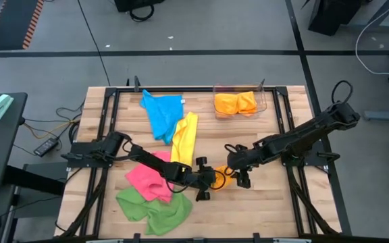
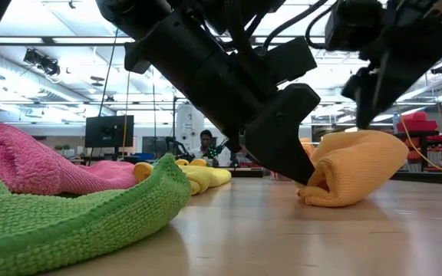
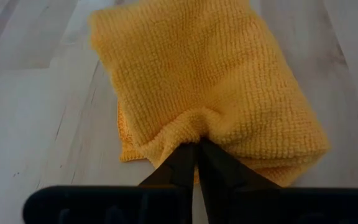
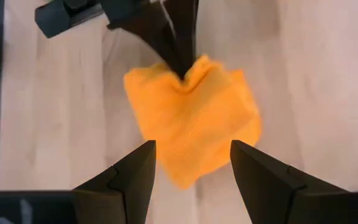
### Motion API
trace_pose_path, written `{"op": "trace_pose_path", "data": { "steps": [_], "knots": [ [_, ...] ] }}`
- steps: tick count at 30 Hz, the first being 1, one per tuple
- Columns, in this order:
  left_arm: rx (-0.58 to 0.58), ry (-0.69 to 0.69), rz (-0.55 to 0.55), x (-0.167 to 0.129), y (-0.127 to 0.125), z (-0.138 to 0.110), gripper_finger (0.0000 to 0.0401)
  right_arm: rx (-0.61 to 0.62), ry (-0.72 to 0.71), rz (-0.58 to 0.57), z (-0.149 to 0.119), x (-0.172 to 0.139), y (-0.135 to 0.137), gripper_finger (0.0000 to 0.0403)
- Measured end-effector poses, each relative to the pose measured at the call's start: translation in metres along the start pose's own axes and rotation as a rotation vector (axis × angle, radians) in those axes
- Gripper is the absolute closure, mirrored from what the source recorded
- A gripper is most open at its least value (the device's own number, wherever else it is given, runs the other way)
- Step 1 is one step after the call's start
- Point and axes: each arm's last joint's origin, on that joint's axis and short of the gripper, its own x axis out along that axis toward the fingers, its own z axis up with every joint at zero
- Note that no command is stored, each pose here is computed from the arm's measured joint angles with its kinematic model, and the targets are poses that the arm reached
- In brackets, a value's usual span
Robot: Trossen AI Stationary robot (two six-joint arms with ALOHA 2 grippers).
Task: Fold microfiber towels
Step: Fold the orange microfiber cloth
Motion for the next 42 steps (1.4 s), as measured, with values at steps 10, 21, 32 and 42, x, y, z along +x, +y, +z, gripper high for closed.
{"op": "trace_pose_path", "data": {
  "steps": [10, 21, 32, 42],
  "knots": [
    [-0.011, -0.004, -0.003, 0.0, -0.001, 0.0, 0.0368, 0.076, 0.061, 0.007, 0.0, 0.033, -0.001, 0.0187],
    [-0.018, 0.0, -0.005, -0.001, -0.002, 0.0, 0.0378, 0.036, -0.051, 0.168, 0.016, 0.034, 0.007, 0.0187],
    [-0.017, -0.007, -0.01, -0.002, -0.004, 0.0, 0.037, 0.053, 0.014, 0.054, 0.005, 0.063, 0.005, 0.0188],
    [0.018, -0.005, -0.02, -0.006, -0.009, 0.0, 0.0377, 0.076, -0.045, 0.053, 0.014, 0.06, 0.0, 0.0261]
  ]
}}
